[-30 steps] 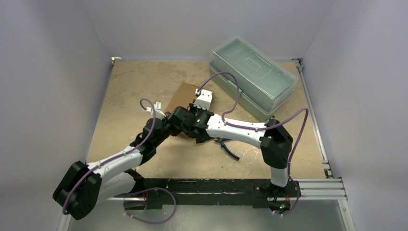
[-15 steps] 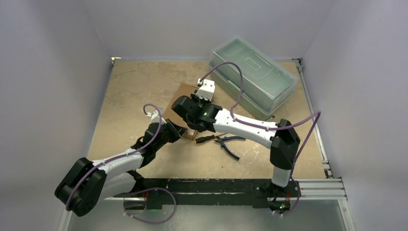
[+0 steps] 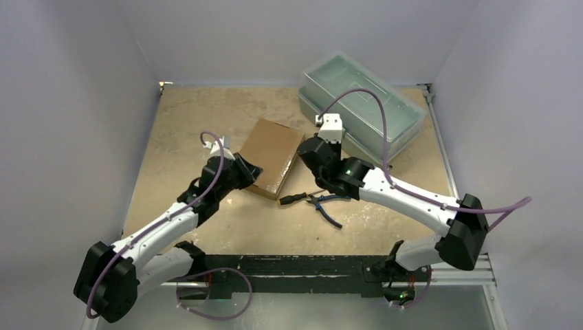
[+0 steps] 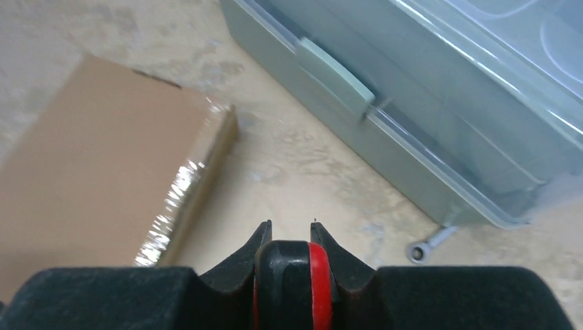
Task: Unpack the express box
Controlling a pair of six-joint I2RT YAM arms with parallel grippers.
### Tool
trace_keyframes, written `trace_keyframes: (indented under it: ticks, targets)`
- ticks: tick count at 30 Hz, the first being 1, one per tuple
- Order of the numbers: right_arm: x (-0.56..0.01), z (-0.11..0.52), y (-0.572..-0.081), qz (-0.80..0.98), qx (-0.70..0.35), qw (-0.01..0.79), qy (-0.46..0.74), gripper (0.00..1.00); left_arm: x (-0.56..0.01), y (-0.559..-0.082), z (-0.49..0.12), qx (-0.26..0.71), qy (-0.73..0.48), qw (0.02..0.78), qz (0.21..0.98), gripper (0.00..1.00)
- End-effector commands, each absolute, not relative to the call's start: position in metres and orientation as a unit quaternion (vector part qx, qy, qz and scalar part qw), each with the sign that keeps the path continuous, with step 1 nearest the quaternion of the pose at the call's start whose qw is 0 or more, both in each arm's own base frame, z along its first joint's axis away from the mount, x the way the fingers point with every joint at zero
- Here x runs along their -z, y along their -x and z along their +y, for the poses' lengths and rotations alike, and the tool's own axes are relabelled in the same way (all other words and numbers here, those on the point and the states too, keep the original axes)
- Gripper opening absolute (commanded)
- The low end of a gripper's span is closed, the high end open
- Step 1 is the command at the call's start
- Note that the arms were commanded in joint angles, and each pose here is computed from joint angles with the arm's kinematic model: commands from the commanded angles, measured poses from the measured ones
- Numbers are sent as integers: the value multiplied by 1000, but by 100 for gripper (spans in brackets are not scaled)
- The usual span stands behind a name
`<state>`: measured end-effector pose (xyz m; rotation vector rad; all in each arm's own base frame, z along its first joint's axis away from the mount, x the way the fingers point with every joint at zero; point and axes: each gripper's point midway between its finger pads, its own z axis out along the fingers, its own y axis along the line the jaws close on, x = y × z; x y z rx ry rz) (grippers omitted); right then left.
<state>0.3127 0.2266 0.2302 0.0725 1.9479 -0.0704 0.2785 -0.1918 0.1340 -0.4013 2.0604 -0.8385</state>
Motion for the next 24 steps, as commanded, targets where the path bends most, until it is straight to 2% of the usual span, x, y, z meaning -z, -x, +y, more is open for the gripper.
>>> trace_keyframes:
  ticks: [1,5,7,11,15,20,24]
  targets:
    - [-215,198,-299,845,71,529,39,0,-162,-290,-176,287,120,447,838,19]
    - [-196,169,-297,844,166,505,75,0,-196,-305,-163,246,91,486,833,20]
    - [-188,170,-303,846,177,493,102,0,-216,-311,-155,224,78,511,827,21]
    - [-181,186,-324,850,125,487,155,0,-242,-313,-136,176,63,547,816,21]
    - [-174,201,-344,843,119,470,232,0,-247,-303,-123,155,59,559,813,23]
    - [-139,204,-378,861,84,415,281,0,-249,-288,-110,142,58,565,811,24]
    - [-116,211,-389,858,64,404,309,0,-250,-281,-91,103,59,577,808,25]
